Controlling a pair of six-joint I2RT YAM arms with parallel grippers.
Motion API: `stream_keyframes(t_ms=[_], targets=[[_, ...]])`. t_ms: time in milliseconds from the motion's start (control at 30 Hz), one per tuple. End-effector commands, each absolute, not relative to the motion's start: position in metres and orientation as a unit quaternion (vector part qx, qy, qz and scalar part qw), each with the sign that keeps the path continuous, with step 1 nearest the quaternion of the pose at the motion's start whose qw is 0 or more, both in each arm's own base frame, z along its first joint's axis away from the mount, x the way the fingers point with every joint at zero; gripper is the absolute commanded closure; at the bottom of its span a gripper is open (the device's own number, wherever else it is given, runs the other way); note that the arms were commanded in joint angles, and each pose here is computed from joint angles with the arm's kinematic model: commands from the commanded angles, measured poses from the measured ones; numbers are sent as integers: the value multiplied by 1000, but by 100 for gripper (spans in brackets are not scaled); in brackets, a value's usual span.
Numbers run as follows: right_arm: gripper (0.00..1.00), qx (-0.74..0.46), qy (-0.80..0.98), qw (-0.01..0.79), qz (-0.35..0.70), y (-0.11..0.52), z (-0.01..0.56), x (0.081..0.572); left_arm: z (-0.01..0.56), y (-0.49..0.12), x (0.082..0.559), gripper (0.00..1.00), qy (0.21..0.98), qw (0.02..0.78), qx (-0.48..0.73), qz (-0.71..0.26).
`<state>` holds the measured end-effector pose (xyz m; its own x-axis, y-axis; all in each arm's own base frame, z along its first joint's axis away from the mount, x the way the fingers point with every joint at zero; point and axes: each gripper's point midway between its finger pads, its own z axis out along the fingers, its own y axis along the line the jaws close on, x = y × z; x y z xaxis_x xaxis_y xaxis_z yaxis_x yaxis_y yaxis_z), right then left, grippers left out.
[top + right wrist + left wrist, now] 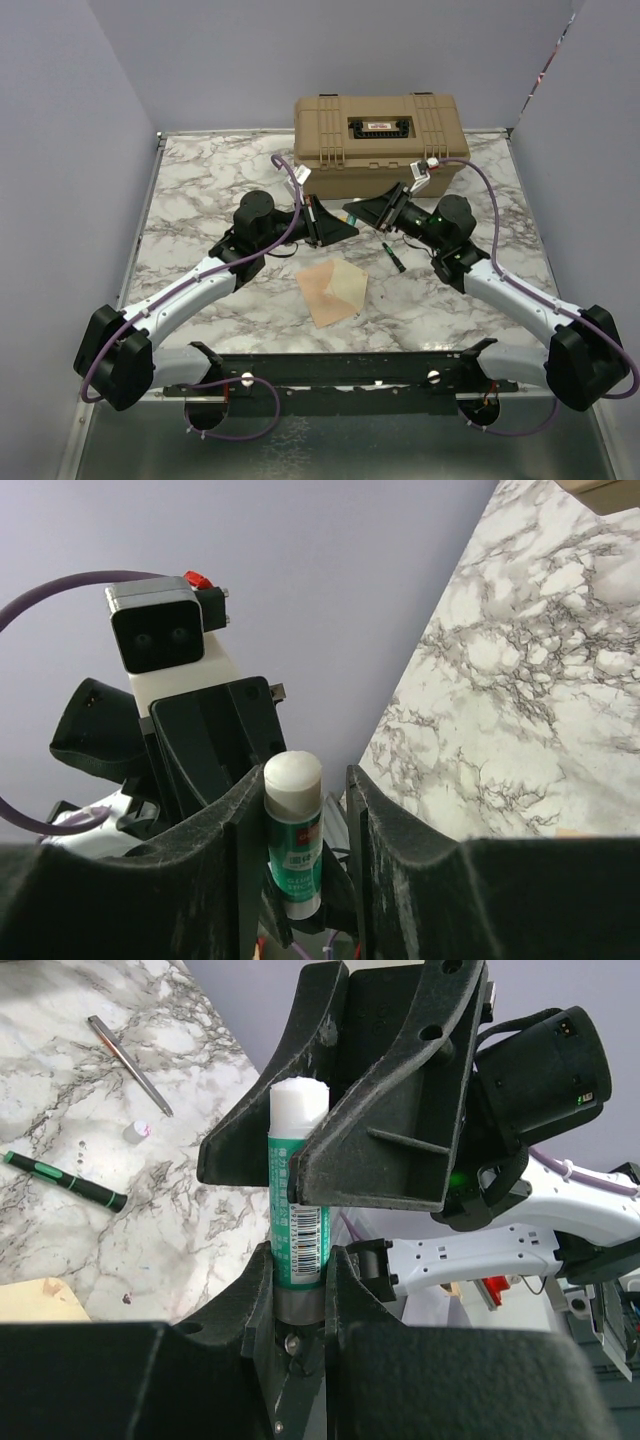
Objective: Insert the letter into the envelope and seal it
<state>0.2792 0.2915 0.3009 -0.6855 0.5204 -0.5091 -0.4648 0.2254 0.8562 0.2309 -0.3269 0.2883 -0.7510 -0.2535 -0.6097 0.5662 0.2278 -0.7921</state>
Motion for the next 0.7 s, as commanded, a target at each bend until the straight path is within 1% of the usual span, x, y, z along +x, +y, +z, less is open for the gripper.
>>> stream_keyframes(t_ms=[0, 67, 233, 300, 367, 433, 467, 533, 567, 600, 633, 667], targets=[[62, 11, 662, 406, 630, 288, 305, 273, 307, -329, 235, 100, 688, 359, 114, -620], [62, 5, 664, 402, 631, 289, 303, 270, 311, -328, 236, 100, 686, 363, 112, -621], [58, -19, 671, 382, 636, 293, 297, 261, 321, -325, 239, 100, 675, 382, 103, -623], [58, -26, 670, 377, 638, 294, 297, 258, 323, -326, 240, 100, 672, 385, 105, -624], [60, -30, 671, 375, 639, 294, 297, 255, 325, -326, 240, 100, 668, 387, 105, -626], [67, -35, 670, 376, 639, 294, 297, 255, 326, -326, 240, 100, 666, 388, 106, -629], [72, -37, 670, 375, 640, 295, 297, 254, 327, -326, 239, 100, 665, 388, 107, -629], [86, -38, 668, 377, 641, 295, 298, 255, 329, -326, 237, 100, 662, 388, 111, -631], [90, -38, 667, 379, 640, 295, 297, 256, 328, -326, 236, 100, 663, 386, 113, -631], [96, -40, 668, 382, 637, 295, 296, 256, 327, -325, 235, 93, 667, 383, 114, -629], [99, -43, 669, 387, 633, 294, 296, 257, 324, -324, 235, 82, 672, 381, 116, -624], [100, -44, 671, 393, 627, 294, 294, 259, 320, -324, 236, 68, 681, 377, 119, -617]])
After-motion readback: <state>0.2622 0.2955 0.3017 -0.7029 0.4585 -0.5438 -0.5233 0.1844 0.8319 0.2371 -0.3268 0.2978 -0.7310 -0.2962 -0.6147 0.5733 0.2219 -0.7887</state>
